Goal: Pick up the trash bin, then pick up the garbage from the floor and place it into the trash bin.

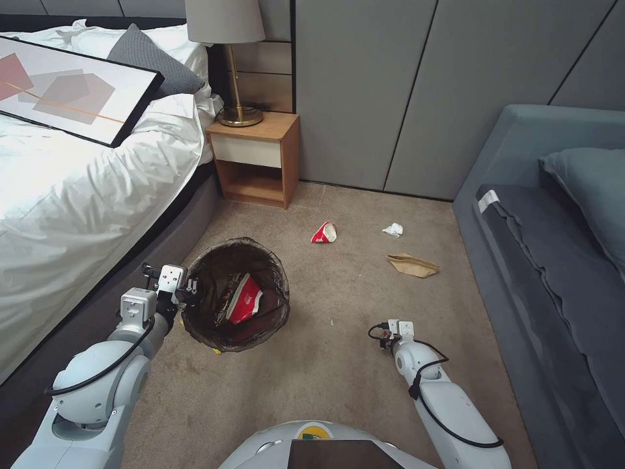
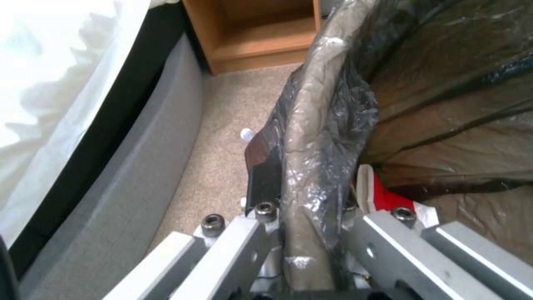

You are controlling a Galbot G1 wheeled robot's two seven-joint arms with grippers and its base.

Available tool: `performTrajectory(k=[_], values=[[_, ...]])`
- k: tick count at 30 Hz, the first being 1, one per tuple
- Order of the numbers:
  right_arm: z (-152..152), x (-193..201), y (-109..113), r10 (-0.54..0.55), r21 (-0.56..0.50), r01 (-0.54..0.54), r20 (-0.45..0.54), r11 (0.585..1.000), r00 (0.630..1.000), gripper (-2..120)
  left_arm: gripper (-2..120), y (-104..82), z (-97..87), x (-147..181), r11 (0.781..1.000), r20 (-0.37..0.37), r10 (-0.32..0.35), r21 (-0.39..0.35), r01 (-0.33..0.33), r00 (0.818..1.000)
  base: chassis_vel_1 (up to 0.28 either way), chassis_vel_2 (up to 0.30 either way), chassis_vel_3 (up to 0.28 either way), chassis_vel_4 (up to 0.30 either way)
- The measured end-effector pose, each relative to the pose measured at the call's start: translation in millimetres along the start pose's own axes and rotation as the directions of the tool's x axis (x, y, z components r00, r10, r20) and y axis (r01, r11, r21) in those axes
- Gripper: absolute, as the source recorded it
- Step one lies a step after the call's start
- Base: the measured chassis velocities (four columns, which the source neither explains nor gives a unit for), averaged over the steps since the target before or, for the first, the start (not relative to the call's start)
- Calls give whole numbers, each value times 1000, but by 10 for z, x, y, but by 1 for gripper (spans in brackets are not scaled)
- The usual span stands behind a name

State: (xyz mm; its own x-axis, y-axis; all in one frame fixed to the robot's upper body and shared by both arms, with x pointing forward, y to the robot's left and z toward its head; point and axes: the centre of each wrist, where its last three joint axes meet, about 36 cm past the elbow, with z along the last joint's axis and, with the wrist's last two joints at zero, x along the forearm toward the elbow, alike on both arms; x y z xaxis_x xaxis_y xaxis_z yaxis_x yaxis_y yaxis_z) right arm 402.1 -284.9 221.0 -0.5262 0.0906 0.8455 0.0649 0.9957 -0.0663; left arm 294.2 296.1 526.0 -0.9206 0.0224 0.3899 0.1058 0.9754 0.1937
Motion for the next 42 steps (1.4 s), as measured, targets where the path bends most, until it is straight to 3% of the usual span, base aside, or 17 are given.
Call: performTrajectory(k=[16,28,31,33,35,36,39,41,42], values=[[-45,120,-132,20,-8,-20,37,1000,999,0,0,8,-13,19,1000,4,-4,-3,4,1000,0,0,0,0],[-515,1010,-447,-10,-12,14,262,1000,965,0,0,4,-24,17,1000,8,-3,-7,3,1000,0,0,0,0],[-866,1556,-468,-52,27,45,352,999,935,0,0,-4,-51,49,1000,17,0,-12,0,1000,0,0,0,0],[-955,1697,-454,-68,39,57,370,998,927,0,0,-9,-64,64,1000,21,1,-14,-1,1000,0,0,0,0],[-1236,2185,-362,-147,81,125,428,989,892,0,0,-34,-95,114,1000,33,3,-16,-3,999,0,0,0,0],[-1236,2185,-362,-147,81,125,428,989,892,0,0,-34,-95,114,1000,33,3,-16,-3,999,0,0,0,0],[-1465,2762,-232,-265,156,215,515,964,815,0,0,-57,-109,162,1000,36,1,-26,0,999,0,0,0,0],[-1490,2839,-219,-283,169,228,525,959,803,0,0,-61,-109,169,1000,36,2,-27,-1,999,0,0,0,0],[-1555,3051,-185,-333,206,262,547,943,768,0,0,-69,-115,184,1000,37,5,-28,-4,999,0,0,0,0]])
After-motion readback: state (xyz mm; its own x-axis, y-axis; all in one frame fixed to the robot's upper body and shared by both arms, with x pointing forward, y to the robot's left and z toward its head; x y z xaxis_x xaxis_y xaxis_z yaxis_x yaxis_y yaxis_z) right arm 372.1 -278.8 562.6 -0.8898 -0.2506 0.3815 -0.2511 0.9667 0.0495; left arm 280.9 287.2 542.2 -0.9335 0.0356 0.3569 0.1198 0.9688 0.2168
